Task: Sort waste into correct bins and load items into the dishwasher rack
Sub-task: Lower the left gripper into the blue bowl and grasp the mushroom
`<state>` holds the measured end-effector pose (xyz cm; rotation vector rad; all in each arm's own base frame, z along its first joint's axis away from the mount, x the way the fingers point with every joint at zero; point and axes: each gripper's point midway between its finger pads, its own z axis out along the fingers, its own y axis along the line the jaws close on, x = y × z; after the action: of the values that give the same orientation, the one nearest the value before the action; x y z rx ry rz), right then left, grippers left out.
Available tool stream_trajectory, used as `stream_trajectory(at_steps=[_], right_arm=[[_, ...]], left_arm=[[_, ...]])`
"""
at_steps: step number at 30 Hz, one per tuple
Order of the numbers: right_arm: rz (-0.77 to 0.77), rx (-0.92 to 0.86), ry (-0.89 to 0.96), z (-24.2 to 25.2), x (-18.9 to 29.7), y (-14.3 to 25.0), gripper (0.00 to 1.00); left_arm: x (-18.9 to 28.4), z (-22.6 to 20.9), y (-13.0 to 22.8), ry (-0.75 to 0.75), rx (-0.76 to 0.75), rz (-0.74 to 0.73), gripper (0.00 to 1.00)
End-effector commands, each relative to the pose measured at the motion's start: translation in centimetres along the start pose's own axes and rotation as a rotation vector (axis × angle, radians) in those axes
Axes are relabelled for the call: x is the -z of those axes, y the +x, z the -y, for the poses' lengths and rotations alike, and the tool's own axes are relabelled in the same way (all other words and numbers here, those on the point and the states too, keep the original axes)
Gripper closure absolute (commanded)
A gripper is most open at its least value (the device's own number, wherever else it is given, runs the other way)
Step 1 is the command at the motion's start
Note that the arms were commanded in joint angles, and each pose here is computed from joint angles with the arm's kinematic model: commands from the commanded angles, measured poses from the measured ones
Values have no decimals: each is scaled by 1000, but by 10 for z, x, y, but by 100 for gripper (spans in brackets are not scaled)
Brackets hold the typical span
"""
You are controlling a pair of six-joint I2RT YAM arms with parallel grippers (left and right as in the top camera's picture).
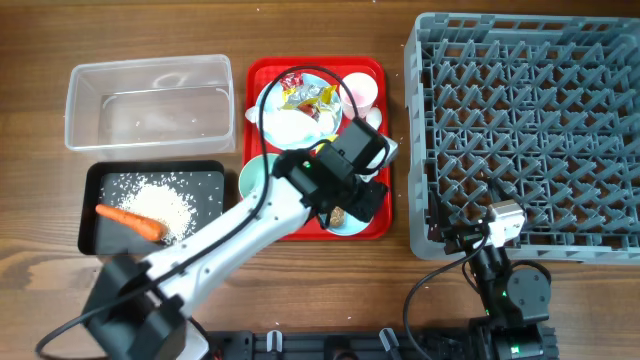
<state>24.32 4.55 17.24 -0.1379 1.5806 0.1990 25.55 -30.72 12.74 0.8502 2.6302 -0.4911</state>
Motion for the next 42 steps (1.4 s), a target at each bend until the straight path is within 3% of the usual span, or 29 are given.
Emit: stream_trajectory(at_steps=[1,14,42], right_arm=[[5,13,9,2,0,-1,1],[4,13,9,2,0,-1,0],[4,13,9,2,0,-1,0]], left_arm=[[-22,-17,16,-78,81,-86,42],[-62,-41,55,-180,96,-269,42],[-72,-55,62,-248,88,-295,45]])
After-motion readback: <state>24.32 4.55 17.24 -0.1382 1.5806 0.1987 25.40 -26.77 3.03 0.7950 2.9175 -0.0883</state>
